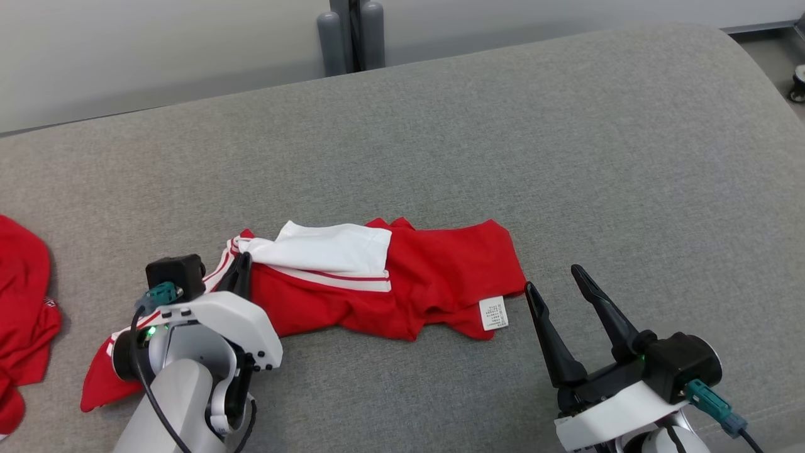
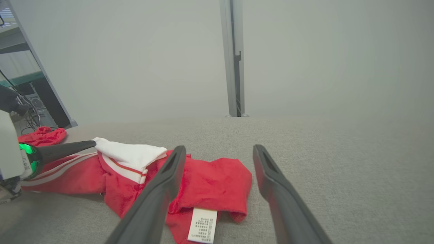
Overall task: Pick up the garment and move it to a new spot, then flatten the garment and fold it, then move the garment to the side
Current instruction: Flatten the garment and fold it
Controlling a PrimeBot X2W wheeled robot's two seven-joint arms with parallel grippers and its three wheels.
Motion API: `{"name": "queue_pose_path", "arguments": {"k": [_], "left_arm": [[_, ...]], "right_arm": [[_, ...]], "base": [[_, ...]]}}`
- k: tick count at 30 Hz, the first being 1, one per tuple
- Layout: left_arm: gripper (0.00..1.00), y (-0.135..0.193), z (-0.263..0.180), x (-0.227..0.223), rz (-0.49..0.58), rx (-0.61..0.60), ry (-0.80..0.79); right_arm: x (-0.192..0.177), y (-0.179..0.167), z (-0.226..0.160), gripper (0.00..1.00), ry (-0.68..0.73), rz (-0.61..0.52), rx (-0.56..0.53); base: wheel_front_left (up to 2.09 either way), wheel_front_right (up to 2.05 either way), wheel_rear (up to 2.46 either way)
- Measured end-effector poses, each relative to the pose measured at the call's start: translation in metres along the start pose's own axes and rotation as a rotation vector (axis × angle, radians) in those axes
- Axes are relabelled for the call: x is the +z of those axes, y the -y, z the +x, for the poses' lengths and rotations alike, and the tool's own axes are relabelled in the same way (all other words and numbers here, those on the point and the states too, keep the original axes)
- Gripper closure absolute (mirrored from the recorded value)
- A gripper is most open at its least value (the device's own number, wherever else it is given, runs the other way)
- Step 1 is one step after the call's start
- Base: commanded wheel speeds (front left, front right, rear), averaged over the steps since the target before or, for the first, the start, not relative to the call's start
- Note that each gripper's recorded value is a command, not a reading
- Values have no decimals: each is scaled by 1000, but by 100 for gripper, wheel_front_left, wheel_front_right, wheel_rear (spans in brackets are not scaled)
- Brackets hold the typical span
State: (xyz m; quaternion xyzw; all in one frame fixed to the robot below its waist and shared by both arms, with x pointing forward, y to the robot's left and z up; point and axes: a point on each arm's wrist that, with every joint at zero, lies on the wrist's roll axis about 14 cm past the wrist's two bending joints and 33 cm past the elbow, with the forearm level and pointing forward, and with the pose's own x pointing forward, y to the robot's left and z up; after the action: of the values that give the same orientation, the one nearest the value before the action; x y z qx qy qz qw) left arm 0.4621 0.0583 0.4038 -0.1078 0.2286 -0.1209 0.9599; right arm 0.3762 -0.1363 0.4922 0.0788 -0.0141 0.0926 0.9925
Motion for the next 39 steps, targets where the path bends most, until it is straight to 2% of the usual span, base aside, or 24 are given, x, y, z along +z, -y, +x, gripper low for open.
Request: {"name": "queue_pose_path", "arguments": {"k": [11,22,32,39], "left_arm": [[100,-21,-58,-3,-122,62,86],[100,-65,-124,-29,-208,264,74],[100,-84,-140,-39,-213,366,76],[100,-109,-147,-35,-106,466,87]], "right_arm": [[1,-26,7,0,10,13,86],[-16,-45,14,0,-38,3,158],[-51,-15,5,0,-155,-47,83],[-50,-15,4,0,-154,-49,80]], "base": [[0,0,0],[0,0,0],[0,0,0],[0,0,0]]}}
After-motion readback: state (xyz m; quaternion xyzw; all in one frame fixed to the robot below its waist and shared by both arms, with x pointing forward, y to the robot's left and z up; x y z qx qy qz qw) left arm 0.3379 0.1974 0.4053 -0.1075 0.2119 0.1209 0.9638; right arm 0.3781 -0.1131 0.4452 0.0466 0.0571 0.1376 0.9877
